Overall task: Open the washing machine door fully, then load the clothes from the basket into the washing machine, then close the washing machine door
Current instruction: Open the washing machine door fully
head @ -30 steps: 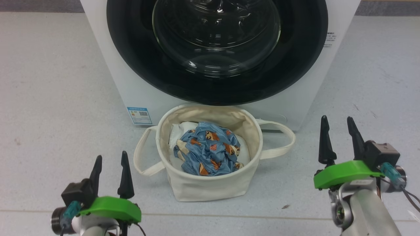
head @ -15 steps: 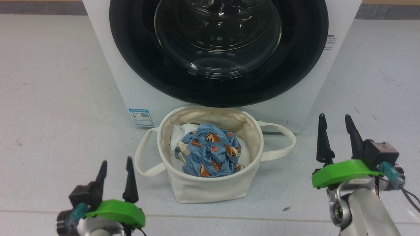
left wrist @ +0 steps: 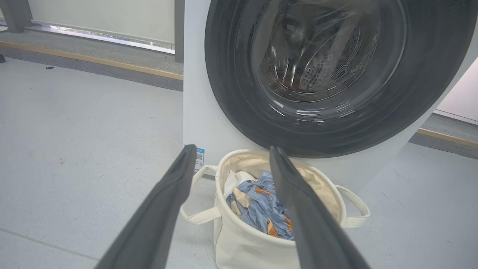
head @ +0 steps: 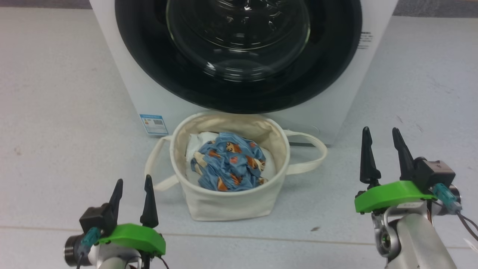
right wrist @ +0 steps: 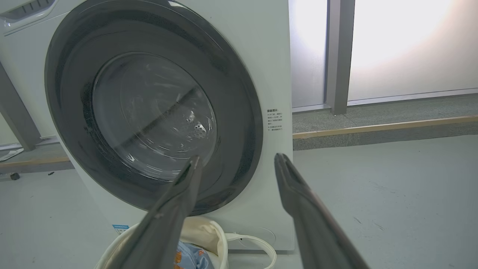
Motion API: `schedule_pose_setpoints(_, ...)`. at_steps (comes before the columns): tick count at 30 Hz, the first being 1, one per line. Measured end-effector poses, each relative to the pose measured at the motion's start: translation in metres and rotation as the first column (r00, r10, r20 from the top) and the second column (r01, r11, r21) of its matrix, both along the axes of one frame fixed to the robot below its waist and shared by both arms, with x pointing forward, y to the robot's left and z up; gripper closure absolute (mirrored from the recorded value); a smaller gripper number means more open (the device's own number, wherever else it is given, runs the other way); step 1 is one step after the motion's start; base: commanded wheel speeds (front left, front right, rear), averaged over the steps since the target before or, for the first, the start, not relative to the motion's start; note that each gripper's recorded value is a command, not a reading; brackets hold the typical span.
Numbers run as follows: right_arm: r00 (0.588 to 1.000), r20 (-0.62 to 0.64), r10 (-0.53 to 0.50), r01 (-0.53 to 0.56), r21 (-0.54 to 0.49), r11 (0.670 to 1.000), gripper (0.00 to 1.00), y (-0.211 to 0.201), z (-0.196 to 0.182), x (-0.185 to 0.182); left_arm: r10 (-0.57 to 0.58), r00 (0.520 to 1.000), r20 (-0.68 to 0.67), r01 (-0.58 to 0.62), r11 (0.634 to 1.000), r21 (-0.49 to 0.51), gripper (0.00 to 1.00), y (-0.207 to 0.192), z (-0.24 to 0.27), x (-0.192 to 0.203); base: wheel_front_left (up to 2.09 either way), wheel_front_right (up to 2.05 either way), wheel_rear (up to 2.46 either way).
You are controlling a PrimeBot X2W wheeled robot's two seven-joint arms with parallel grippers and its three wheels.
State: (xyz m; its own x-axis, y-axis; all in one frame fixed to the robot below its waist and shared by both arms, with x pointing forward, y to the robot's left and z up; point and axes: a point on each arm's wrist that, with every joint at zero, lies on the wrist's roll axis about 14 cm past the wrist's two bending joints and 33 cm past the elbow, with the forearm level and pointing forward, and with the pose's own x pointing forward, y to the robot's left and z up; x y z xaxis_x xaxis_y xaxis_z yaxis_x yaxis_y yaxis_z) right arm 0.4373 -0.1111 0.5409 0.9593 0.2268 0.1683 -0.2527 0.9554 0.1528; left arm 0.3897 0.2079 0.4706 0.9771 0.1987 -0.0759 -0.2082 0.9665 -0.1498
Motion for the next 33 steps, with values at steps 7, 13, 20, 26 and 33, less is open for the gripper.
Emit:
schedule_pose_setpoints(7,1.0,-0.001,0.01,-0.01,-0.002,1.0,0.0,0.003,0.0,-0.001,0.003,1.0,0.002,-0.003,1.0,-0.003,0.0,0.001,0.001,0.0,1.05,1.39,-2.44)
schedule_pose_setpoints(13,1.0,-0.001,0.013,-0.013,0.007,1.0,0.0,0.004,0.0,0.0,0.004,1.0,0.011,-0.004,1.0,-0.005,0.0,0.001,0.003,0.0,1.42,1.03,-2.45)
schedule_pose_setpoints(20,1.0,-0.006,0.023,-0.023,0.007,1.0,0.0,0.007,-0.002,0.0,0.02,0.998,0.06,-0.021,1.0,0.004,0.0,0.007,0.019,0.003,1.24,0.88,-2.12)
schedule_pose_setpoints(26,1.0,-0.01,0.03,-0.03,0.007,1.0,0.0,0.01,-0.004,0.002,0.026,0.998,0.057,-0.026,1.0,0.003,0.0,0.009,0.017,0.002,0.56,0.56,-1.12)
schedule_pose_setpoints(33,0.999,-0.018,0.031,-0.031,0.009,0.999,0.0,0.01,-0.007,0.004,0.022,0.999,0.05,-0.022,1.0,0.003,0.0,0.008,0.015,0.002,0.1,0.1,-0.19)
